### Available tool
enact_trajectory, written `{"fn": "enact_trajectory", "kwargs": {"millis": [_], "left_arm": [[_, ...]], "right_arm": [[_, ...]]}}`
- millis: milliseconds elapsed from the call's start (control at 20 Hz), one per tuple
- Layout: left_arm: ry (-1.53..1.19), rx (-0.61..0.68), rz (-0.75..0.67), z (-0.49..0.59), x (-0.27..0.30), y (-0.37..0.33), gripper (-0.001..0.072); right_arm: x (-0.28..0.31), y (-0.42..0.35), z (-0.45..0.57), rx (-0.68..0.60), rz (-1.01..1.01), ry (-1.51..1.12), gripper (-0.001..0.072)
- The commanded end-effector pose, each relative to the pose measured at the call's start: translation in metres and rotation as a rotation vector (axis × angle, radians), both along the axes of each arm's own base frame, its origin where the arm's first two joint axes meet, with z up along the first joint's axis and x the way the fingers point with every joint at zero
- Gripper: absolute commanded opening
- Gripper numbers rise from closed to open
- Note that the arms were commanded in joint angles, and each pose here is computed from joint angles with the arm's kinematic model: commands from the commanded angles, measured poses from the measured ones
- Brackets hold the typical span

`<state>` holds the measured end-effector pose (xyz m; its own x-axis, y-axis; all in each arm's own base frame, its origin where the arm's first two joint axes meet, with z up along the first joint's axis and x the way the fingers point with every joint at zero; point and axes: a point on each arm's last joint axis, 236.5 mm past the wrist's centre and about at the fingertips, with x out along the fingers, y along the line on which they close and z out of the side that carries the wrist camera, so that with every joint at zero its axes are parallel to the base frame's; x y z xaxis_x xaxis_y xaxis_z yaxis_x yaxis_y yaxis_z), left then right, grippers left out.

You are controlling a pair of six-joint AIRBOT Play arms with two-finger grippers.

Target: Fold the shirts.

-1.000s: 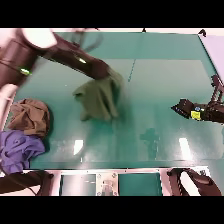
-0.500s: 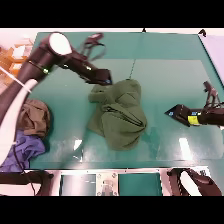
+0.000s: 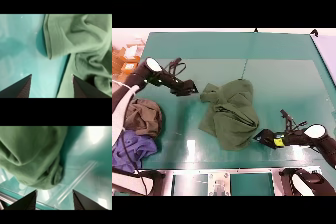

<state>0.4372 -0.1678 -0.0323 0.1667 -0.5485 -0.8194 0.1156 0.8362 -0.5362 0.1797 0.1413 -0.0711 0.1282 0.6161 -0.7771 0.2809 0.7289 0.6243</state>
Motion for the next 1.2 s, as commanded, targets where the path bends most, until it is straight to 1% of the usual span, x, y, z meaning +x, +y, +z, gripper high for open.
{"fn": "enact_trajectory", "kwargs": {"millis": [0, 100, 200, 350, 400, 500, 550, 600, 650, 700, 850, 950, 1050, 1150], "left_arm": [[-0.023, -0.148, 0.068, -0.028, 0.024, -0.019, 0.0581], [-0.039, -0.213, 0.094, -0.032, 0.035, -0.029, 0.058], [-0.023, -0.254, 0.092, -0.038, 0.035, -0.036, 0.058], [0.013, -0.301, 0.103, -0.041, 0.033, -0.044, 0.0579], [0.012, -0.304, 0.094, -0.042, 0.031, -0.048, 0.0579], [-0.013, -0.294, 0.033, -0.043, 0.025, -0.065, 0.0578], [-0.029, -0.286, -0.003, -0.043, 0.02, -0.076, 0.0546], [-0.041, -0.281, -0.026, -0.043, 0.017, -0.083, 0.0376], [-0.049, -0.282, -0.034, -0.042, 0.018, -0.085, 0.015], [-0.055, -0.287, -0.034, -0.037, 0.021, -0.085, 0.0024], [-0.114, -0.324, -0.055, 0.003, 0.039, -0.075, 0.0022], [-0.213, -0.35, -0.072, 0.058, 0.056, -0.067, 0.0022], [-0.378, -0.365, -0.077, 0.139, 0.069, -0.06, 0.0022], [-0.616, -0.361, -0.104, 0.243, 0.067, -0.055, 0.0022]], "right_arm": [[0.0, 0.02, -0.011, 0.013, -0.02, -0.014, 0.0512], [0.002, 0.024, -0.017, 0.012, -0.027, -0.003, 0.0511], [0.007, 0.029, -0.025, 0.021, -0.055, 0.024, 0.0509], [0.014, 0.038, -0.034, 0.024, -0.04, 0.035, 0.0458], [0.016, 0.039, -0.036, 0.02, -0.037, 0.041, 0.0395], [0.021, 0.041, -0.038, 0.017, -0.027, 0.039, 0.0294], [0.023, 0.041, -0.036, 0.016, -0.018, 0.029, 0.0173], [0.026, 0.042, -0.034, 0.016, -0.003, 0.011, 0.0066], [0.029, 0.043, -0.031, 0.018, 0.012, -0.003, 0.0016], [0.031, 0.043, -0.027, 0.018, 0.027, -0.017, 0.0017], [0.046, 0.043, -0.003, 0.028, 0.081, -0.06, 0.0016], [0.073, 0.032, 0.031, 0.029, 0.098, -0.128, 0.0016], [0.116, 0.011, 0.093, 0.033, 0.075, -0.264, 0.0015], [0.158, -0.018, 0.182, 0.019, 0.041, -0.458, 0.0016]]}}
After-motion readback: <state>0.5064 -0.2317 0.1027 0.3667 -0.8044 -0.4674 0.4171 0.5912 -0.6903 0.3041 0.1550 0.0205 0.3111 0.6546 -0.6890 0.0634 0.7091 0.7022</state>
